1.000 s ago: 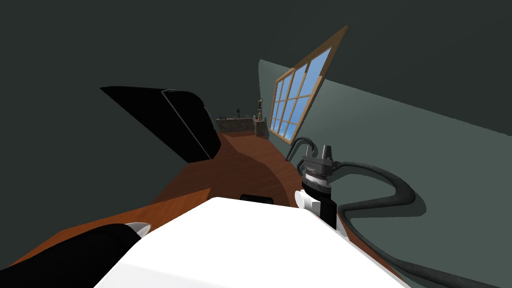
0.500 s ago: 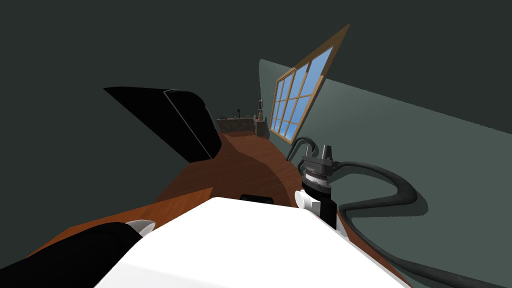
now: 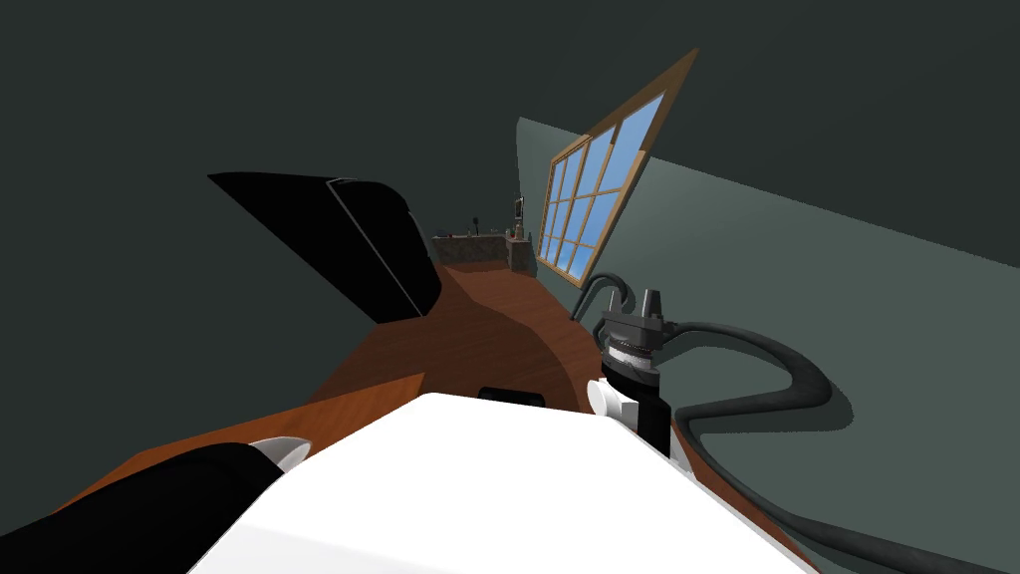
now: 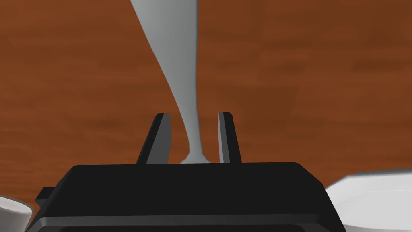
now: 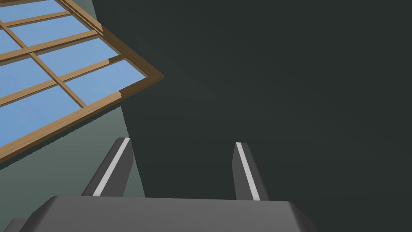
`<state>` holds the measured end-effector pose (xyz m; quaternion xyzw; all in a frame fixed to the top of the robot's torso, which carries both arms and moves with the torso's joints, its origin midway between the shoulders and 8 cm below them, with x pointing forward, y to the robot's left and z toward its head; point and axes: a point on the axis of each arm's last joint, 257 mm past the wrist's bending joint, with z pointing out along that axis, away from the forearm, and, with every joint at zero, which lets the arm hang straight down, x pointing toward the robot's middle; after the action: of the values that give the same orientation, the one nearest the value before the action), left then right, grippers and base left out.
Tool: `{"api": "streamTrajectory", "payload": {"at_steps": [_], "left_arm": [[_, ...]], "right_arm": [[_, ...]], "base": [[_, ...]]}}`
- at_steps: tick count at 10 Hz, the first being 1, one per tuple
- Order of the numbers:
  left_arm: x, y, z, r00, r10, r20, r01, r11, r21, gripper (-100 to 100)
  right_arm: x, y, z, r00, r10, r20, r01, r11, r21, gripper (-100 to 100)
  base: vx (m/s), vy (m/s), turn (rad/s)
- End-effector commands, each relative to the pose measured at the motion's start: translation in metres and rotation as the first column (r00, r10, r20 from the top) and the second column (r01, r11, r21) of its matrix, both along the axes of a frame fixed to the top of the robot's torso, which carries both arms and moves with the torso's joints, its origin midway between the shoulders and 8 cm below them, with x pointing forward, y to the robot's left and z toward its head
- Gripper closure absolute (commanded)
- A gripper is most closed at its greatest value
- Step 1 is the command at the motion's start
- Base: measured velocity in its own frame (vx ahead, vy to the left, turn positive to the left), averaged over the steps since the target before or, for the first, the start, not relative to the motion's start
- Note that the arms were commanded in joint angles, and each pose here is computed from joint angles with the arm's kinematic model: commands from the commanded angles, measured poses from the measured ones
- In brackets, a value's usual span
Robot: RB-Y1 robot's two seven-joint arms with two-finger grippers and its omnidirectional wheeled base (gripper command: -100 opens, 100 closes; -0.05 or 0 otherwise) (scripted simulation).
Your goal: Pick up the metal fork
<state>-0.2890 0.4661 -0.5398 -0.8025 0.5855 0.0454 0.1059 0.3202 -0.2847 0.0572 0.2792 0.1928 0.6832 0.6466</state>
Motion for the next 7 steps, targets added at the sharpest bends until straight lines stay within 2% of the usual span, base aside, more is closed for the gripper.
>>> {"api": "streamTrajectory", "payload": {"at_steps": [1, 2, 3, 6, 7], "left_arm": [[0.000, 0.000, 0.000, 1.000, 0.000, 0.000, 0.000, 1.000, 0.000, 100], [0.000, 0.000, 0.000, 1.000, 0.000, 0.000, 0.000, 1.000, 0.000, 0], [-0.006, 0.007, 0.012, 1.000, 0.000, 0.001, 0.000, 1.000, 0.001, 100], [-0.010, 0.010, 0.018, 1.000, -0.001, 0.000, 0.001, 1.000, 0.001, 100], [-0.009, 0.010, 0.018, 1.000, 0.000, 0.000, 0.000, 1.000, 0.001, 0]], "right_arm": [[0.000, 0.000, 0.000, 1.000, 0.000, 0.000, 0.000, 1.000, 0.000, 0], [0.000, 0.000, 0.000, 1.000, 0.000, 0.000, 0.000, 1.000, 0.000, 0], [0.000, 0.000, 0.000, 1.000, 0.000, 0.000, 0.000, 1.000, 0.000, 0], [0.000, 0.000, 0.000, 1.000, 0.000, 0.000, 0.000, 1.000, 0.000, 0], [0.000, 0.000, 0.000, 1.000, 0.000, 0.000, 0.000, 1.000, 0.000, 0]], "base": [[0.000, 0.000, 0.000], [0.000, 0.000, 0.000], [0.027, -0.044, -0.022], [0.026, -0.044, 0.000], [0.000, 0.000, 0.000]]}}
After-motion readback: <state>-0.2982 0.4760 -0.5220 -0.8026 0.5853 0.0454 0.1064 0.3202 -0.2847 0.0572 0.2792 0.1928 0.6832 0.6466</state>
